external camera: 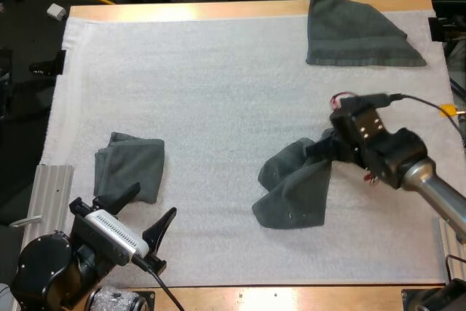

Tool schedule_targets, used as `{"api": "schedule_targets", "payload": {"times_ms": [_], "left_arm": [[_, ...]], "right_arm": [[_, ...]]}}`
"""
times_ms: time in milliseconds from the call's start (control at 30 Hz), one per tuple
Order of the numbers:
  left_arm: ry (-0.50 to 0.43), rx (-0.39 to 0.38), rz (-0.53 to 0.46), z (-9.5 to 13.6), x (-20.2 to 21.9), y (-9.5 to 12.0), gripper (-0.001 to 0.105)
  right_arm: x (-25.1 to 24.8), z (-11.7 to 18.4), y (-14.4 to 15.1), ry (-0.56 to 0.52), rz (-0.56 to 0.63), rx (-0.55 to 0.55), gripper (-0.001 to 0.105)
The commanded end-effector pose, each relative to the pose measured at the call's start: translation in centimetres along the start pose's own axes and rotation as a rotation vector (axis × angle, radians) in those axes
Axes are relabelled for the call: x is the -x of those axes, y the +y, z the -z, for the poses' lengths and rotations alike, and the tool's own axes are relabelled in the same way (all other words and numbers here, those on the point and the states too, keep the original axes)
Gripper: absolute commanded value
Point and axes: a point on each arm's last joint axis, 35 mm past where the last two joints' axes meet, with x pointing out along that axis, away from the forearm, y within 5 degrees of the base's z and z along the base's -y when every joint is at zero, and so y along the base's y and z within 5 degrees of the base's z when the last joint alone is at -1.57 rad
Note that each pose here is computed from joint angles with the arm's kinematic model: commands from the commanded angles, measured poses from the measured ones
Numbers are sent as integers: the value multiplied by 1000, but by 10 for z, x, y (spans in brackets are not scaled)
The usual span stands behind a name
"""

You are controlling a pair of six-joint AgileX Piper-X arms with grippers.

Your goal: Pick towel from pile, fold and stack

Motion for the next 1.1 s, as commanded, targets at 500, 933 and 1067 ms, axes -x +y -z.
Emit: {"api": "schedule_targets", "payload": {"times_ms": [500, 933, 1067], "left_arm": [[-3, 6, 14, -1, 0, -1, 65], [57, 30, 8, 6, 2, -1, 65], [110, 51, 5, 13, 2, 0, 65]], "right_arm": [[54, -3, -24, 8, -4, -44, 59], [79, 22, -25, 141, -60, -69, 57], [70, 30, -12, 172, -120, -58, 57]]}}
